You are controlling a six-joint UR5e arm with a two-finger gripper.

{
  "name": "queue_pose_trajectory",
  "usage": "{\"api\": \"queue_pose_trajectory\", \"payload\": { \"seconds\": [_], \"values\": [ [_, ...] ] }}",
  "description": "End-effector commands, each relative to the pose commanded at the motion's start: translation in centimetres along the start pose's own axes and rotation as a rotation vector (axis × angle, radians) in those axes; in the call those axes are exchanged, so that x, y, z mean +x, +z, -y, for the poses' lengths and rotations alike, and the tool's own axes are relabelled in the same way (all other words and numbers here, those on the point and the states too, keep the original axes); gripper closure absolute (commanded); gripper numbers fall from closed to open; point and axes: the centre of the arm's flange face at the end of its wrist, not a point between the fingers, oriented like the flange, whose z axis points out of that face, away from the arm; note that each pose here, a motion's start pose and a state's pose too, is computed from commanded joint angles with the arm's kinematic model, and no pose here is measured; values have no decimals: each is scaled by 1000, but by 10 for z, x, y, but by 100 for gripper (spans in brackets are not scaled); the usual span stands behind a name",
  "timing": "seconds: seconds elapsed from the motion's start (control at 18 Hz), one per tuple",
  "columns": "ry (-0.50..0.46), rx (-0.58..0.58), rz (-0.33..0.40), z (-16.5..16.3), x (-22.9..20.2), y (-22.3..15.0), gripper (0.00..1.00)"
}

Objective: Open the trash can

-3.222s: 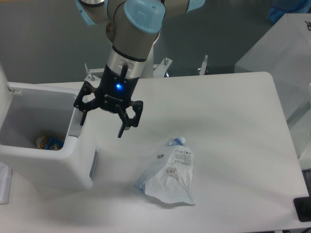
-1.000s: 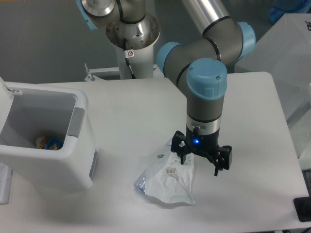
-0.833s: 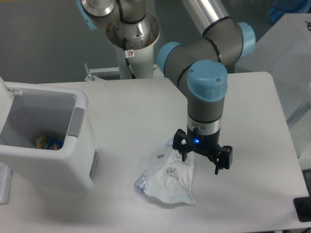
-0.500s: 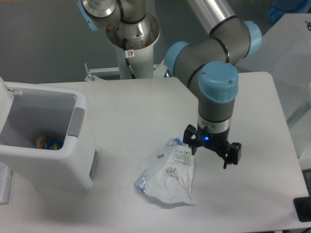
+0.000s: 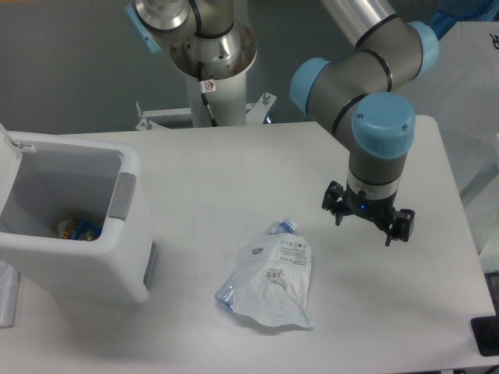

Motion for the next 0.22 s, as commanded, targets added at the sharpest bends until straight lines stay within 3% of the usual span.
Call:
{"api": "queue_pose_trajectory", "payload": {
  "seconds": [0.22],
  "values": [
    [-6, -3, 3, -3, -2, -1, 0]
  ]
}}
